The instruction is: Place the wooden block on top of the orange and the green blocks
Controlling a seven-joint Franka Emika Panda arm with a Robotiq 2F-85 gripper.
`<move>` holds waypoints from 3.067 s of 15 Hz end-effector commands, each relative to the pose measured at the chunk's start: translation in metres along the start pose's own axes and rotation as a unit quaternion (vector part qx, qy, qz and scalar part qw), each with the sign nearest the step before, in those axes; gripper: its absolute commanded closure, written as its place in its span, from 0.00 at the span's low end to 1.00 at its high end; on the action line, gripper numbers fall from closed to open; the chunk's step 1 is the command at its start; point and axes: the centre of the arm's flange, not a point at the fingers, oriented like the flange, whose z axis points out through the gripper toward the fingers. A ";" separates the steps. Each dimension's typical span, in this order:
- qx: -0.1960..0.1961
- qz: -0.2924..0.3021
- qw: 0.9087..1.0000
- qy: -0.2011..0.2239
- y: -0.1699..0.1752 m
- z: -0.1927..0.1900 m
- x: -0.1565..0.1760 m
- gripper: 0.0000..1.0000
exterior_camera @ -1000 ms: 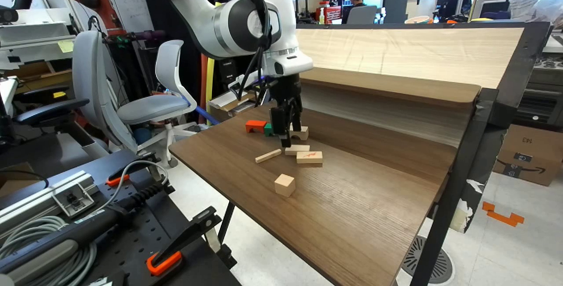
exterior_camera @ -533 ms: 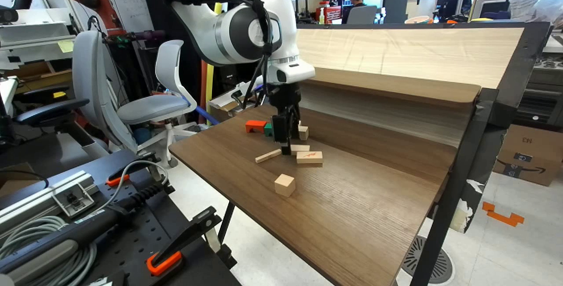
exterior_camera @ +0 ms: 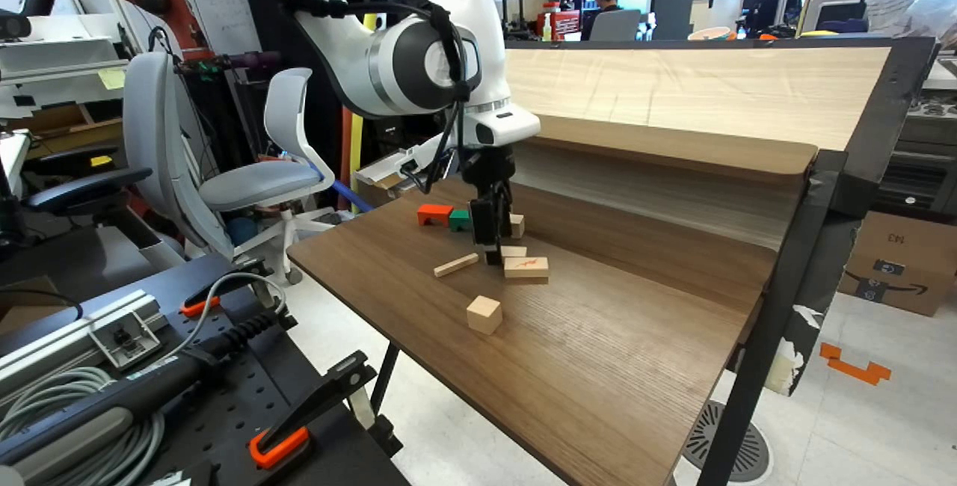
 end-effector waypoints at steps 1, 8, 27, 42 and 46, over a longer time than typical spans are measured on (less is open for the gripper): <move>0.026 0.001 1.000 -0.002 -0.008 0.009 0.010 0.00; 0.029 0.019 0.999 -0.012 -0.010 0.012 0.016 0.51; 0.070 0.009 0.996 -0.046 -0.020 -0.056 -0.031 0.92; 0.088 0.022 0.994 -0.067 -0.056 -0.065 -0.081 0.92; 0.083 0.028 0.994 -0.066 -0.059 -0.057 -0.082 0.92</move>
